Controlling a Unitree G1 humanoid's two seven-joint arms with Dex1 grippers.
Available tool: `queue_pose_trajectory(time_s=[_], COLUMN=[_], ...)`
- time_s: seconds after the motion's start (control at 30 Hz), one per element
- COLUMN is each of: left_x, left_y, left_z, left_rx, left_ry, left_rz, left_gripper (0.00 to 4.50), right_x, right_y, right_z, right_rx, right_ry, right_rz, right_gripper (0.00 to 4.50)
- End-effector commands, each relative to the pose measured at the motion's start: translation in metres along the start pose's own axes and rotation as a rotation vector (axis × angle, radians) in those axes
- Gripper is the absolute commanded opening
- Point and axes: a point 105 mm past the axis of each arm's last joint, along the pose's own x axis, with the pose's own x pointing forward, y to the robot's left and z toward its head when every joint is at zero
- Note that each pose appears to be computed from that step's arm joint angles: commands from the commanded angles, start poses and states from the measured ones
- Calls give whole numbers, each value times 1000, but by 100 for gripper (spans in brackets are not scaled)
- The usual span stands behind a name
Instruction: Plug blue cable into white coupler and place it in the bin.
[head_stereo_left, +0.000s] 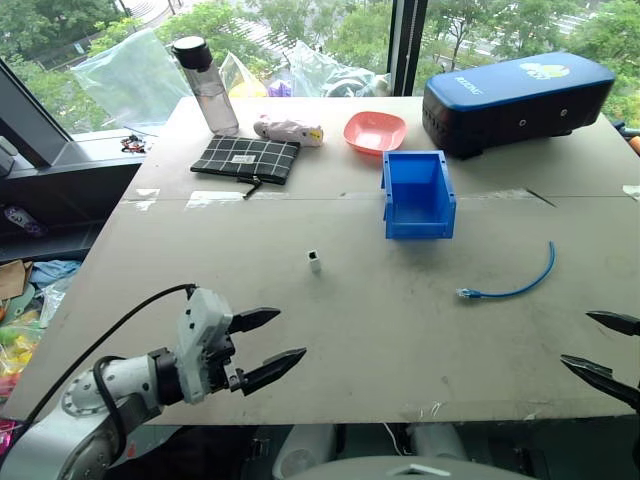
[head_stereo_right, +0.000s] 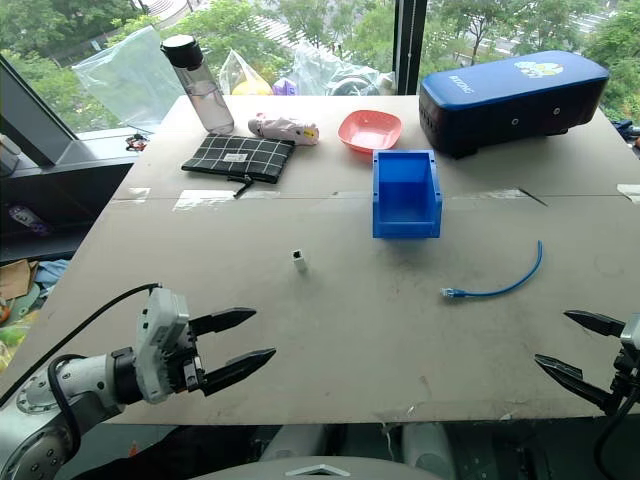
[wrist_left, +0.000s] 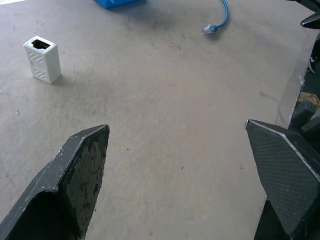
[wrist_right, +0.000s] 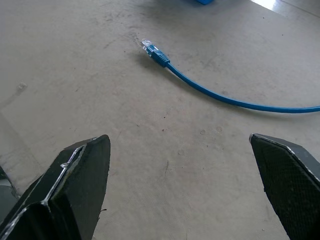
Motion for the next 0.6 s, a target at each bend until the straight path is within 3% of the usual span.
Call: queue_pose_trajectory(time_s=[0.03, 0.1, 0.17, 0.4, 0.6], left_x=[-1, -5, -5, -3, 4], left_y=[-5, -7, -9, -17, -24], left_z=[2, -4, -7, -8, 2], left_rx=[17, 30, 48, 129, 180], left_ry=[-16, -5, -1, 9, 3], left_rz=[-31, -56, -77, -145, -183], left_gripper=[442, 442, 442, 442, 442], right_x=[18, 41, 57, 98, 121], right_y=[-3, -3, 2, 8, 8], right_z=[29, 60, 72, 77, 52], right_rx=[-69, -107, -131, -124, -113], right_ry=[-49, -101, -98, 3, 88], right_rz=[-27, -28, 11, 184, 331], right_gripper=[450, 450, 450, 450, 450])
